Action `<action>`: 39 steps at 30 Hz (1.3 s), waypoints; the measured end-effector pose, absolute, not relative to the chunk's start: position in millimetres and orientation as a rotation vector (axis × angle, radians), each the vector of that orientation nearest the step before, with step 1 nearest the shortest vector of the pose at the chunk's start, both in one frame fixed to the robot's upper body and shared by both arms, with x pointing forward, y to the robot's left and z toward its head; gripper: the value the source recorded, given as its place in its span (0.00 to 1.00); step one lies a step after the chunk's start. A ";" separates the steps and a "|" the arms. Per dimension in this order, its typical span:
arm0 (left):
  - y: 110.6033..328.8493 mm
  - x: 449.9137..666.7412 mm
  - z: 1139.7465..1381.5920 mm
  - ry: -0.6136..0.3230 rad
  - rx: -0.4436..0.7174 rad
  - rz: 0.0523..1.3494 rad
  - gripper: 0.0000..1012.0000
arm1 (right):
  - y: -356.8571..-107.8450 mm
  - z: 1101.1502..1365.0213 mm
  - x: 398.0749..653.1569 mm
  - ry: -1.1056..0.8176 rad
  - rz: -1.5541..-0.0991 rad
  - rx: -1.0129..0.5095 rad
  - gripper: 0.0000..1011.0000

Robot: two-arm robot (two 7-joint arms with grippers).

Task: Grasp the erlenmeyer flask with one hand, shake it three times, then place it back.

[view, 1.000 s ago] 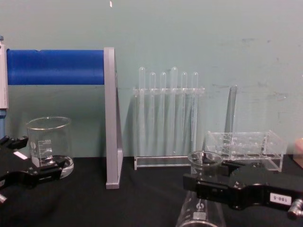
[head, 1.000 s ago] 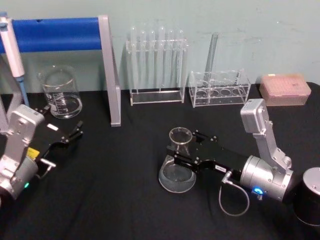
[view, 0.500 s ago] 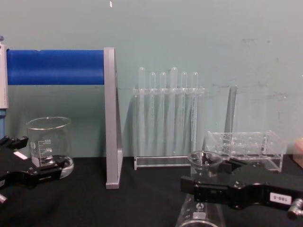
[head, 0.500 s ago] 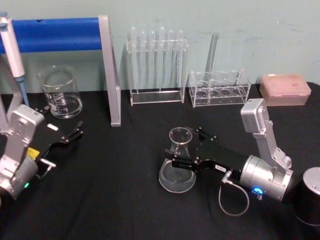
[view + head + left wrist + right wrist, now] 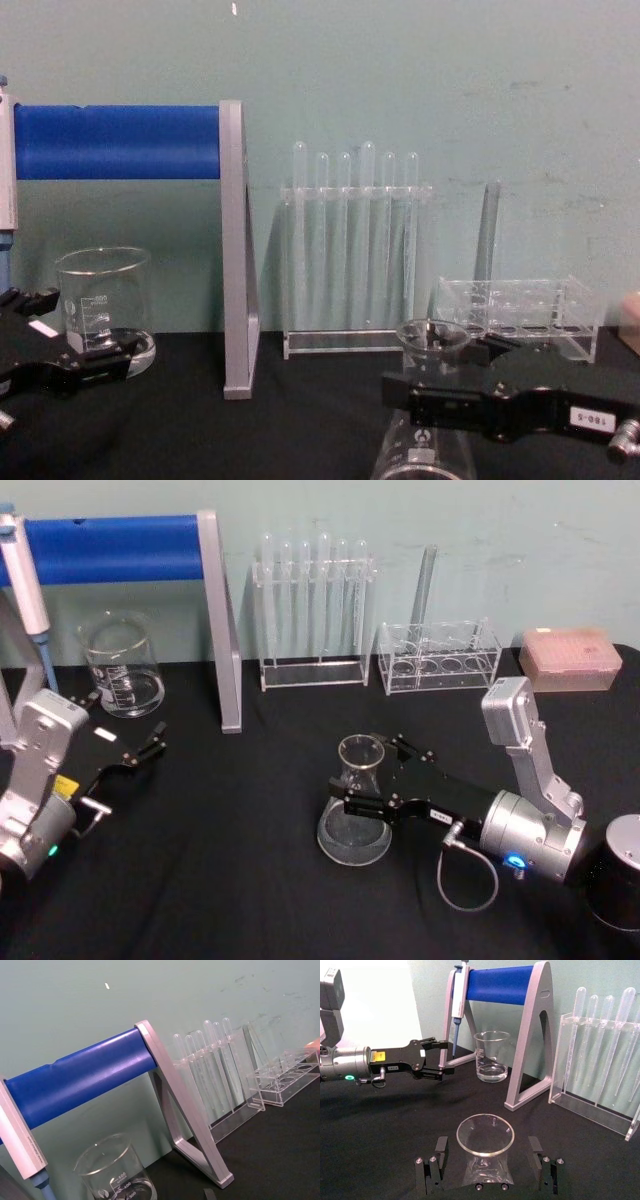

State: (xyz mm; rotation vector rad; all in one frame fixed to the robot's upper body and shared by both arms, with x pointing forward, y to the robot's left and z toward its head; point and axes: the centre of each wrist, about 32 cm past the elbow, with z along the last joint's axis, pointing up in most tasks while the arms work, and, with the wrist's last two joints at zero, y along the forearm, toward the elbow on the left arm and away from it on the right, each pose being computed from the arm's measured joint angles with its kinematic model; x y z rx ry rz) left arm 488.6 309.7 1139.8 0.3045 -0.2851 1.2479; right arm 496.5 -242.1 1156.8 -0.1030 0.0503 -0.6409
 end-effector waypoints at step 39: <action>309.7 488.6 1139.8 -0.285 0.305 1.248 0.99 | -293.9 1160.2 450.3 0.042 -1.001 -0.061 0.99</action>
